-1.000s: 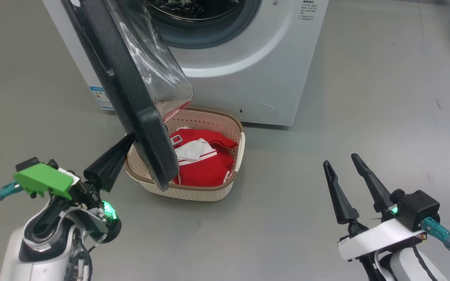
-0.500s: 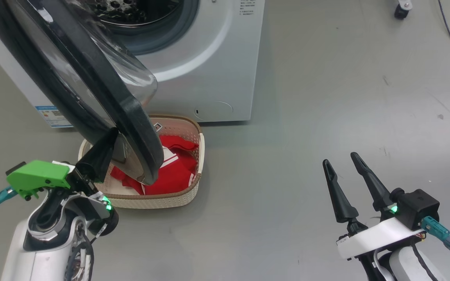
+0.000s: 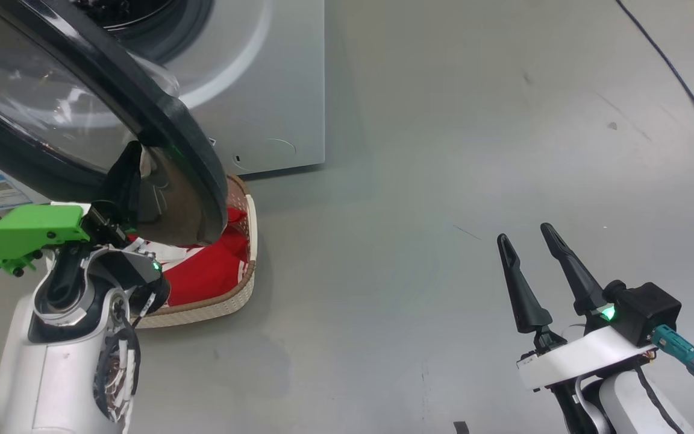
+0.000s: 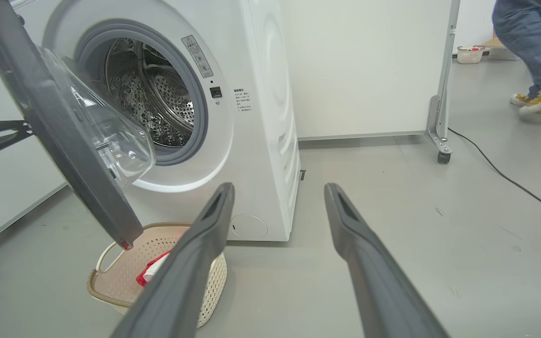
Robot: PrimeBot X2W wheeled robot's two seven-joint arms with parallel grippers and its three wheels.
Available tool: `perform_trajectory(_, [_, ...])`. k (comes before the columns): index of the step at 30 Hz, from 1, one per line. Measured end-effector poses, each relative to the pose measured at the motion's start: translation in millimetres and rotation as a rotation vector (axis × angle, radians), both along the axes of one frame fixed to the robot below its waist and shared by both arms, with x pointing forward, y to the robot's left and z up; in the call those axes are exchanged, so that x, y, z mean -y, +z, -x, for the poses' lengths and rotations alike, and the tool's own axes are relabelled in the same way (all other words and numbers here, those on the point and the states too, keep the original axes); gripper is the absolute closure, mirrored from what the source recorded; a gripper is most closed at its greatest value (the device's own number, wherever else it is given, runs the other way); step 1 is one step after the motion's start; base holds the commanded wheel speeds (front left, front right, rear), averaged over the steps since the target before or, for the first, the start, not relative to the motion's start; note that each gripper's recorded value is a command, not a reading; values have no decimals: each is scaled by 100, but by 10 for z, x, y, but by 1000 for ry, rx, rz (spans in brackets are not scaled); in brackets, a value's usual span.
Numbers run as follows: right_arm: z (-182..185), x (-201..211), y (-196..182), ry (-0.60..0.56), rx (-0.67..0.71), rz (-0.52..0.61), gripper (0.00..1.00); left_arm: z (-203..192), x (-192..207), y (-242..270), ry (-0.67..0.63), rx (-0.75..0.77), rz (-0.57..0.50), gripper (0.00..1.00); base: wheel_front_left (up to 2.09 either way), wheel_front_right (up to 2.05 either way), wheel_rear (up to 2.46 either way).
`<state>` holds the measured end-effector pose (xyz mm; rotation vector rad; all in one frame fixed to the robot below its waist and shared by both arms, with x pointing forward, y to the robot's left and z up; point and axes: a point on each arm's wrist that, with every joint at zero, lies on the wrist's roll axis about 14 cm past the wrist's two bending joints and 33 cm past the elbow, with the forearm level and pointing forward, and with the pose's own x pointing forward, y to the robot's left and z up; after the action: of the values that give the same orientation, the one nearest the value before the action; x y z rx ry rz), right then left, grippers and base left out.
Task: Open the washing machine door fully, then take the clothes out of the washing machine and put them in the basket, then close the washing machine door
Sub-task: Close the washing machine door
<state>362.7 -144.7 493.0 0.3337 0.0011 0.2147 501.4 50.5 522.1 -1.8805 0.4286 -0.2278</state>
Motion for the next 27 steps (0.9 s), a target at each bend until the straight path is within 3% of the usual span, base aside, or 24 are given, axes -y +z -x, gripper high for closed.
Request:
perform_trajectory(17, [65,421,-72,-147,-35,10,0,-383,400,-173,52,-43,14,100,0,0,0])
perform_trajectory(27, [58,596,-80,-203,-39,13,0,-380,693,-215,-19,-33,-1,100,0,0,0])
